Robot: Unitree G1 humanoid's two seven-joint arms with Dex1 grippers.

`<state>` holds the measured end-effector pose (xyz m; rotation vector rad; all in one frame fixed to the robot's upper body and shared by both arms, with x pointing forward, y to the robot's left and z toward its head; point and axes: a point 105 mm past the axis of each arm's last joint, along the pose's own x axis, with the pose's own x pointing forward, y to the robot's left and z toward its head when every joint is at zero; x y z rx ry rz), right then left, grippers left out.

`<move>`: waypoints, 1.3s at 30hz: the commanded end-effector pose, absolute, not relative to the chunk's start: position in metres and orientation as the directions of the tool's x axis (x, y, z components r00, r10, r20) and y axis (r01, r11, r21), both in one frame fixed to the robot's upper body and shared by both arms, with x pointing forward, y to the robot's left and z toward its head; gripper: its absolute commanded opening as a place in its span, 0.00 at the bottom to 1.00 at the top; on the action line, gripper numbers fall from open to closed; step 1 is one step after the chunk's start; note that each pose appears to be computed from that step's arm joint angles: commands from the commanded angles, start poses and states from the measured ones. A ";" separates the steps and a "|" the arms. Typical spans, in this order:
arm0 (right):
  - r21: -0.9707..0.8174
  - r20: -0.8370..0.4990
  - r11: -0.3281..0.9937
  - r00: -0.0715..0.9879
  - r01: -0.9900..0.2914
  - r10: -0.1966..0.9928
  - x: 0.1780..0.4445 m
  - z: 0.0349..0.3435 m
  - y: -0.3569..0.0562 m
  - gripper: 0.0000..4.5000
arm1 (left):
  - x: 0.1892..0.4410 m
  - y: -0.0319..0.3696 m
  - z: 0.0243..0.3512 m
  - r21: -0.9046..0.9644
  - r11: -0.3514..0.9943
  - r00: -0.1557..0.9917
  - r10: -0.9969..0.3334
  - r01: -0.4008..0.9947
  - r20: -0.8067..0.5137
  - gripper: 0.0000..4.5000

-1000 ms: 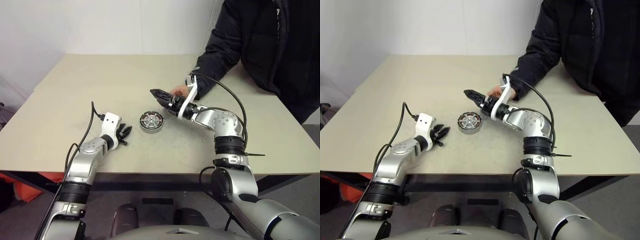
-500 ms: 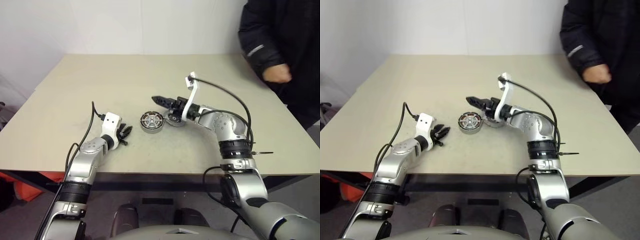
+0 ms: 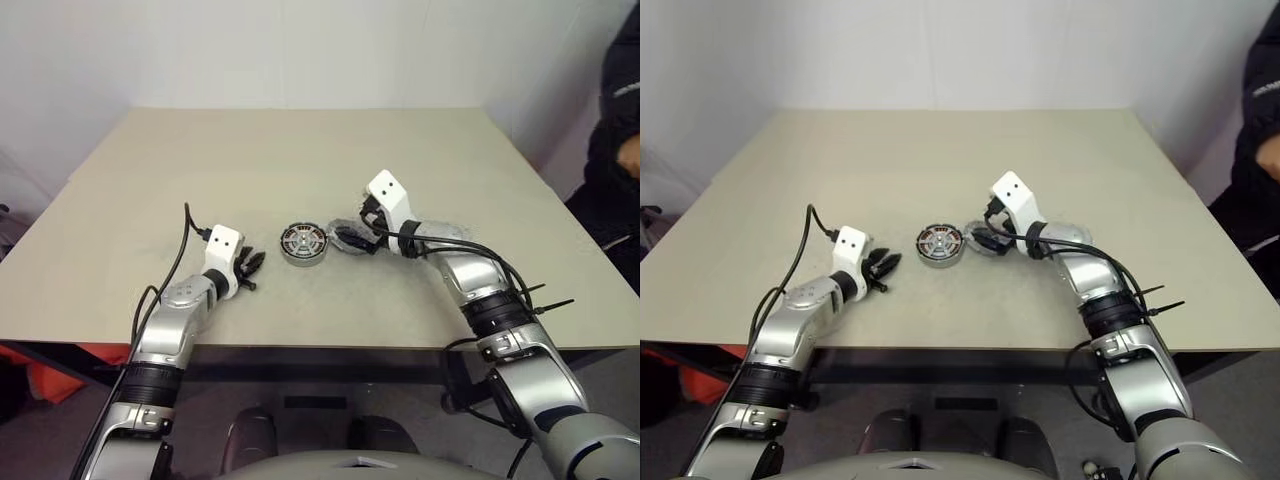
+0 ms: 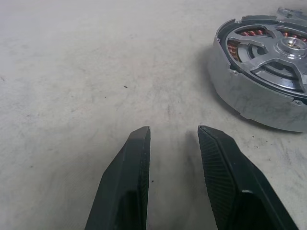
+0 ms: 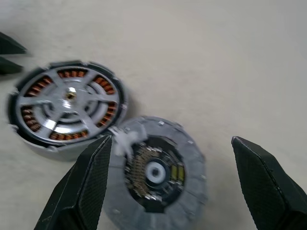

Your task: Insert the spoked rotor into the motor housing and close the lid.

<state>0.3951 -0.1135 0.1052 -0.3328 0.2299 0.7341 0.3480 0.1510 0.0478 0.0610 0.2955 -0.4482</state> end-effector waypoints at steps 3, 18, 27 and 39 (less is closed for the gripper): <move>0.327 -0.300 0.841 0.797 -0.431 0.525 0.407 0.109 -0.149 1.00 | 0.351 0.149 0.059 0.012 0.898 0.870 -0.424 0.441 -0.253 0.37; 0.806 -0.416 0.591 0.674 -0.038 0.611 0.360 0.078 -0.160 1.00 | 0.351 0.145 0.056 0.014 0.886 0.855 -0.444 0.464 -0.268 0.37; 0.845 -0.370 0.531 0.646 -0.065 0.668 0.363 0.079 -0.124 1.00 | 0.350 0.147 0.055 0.020 0.888 0.857 -0.437 0.460 -0.273 0.37; 0.870 -0.332 0.492 0.693 -0.037 0.640 0.391 0.074 -0.100 1.00 | 0.348 0.153 0.055 0.021 0.901 0.870 -0.413 0.434 -0.269 0.37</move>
